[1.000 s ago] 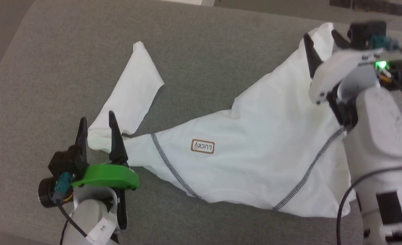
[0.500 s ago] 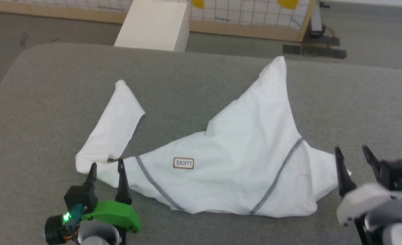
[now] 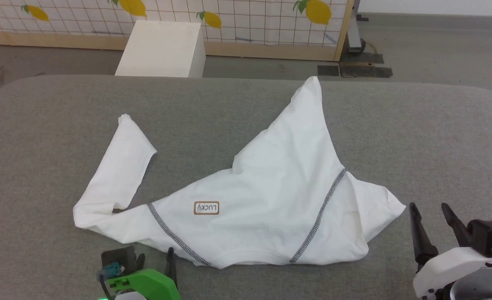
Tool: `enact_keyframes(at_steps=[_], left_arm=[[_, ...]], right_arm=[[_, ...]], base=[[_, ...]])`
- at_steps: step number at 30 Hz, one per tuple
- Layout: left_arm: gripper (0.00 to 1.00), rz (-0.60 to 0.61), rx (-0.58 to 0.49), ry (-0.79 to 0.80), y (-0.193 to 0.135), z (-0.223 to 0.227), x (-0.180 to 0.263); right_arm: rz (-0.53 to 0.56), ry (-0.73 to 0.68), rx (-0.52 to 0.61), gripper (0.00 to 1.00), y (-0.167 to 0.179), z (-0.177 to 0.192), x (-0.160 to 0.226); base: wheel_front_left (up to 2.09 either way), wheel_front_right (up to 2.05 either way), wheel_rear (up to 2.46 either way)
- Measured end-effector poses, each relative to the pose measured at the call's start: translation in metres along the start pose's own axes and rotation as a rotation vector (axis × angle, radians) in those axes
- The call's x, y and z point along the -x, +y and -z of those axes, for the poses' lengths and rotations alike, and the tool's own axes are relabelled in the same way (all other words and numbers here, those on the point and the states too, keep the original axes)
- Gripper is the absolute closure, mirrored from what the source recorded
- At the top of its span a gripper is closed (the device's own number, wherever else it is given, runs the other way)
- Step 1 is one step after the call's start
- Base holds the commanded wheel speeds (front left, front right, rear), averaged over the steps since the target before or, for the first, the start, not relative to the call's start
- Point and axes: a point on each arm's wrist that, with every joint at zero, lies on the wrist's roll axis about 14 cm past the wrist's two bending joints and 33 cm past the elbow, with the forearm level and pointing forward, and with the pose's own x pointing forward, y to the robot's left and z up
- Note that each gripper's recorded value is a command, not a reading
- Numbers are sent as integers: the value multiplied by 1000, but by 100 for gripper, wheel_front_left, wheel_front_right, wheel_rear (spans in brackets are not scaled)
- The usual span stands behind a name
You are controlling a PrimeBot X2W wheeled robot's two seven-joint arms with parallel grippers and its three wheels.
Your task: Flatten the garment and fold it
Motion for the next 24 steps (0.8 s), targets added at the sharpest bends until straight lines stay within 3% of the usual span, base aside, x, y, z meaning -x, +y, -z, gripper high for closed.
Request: enact_keyframes(at_steps=[7, 11, 12, 13, 19, 24], left_arm=[[0, -83, 89, 68, 13, 0, -26], [0, -64, 106, 177, 7, 10, -41], [46, -52, 92, 202, 5, 13, -43], [100, -38, 81, 215, 3, 13, -44], [100, -5, 67, 133, -2, -2, -46], [100, -136, 113, 5, 39, -22, -33]], right_arm=[[-12, 46, -3, 0, 4, 12, -2], [-17, 66, -4, 0, 6, 17, -2], [-18, 67, -5, 0, 7, 18, -2], [-17, 72, -5, 0, 6, 18, -1], [-33, 91, -3, 0, 12, 21, 0], [-64, 152, 10, 0, 22, 31, 2]], base=[[0, 0, 0], [0, 0, 0], [0, 0, 0], [0, 0, 0], [0, 0, 0], [0, 0, 0]])
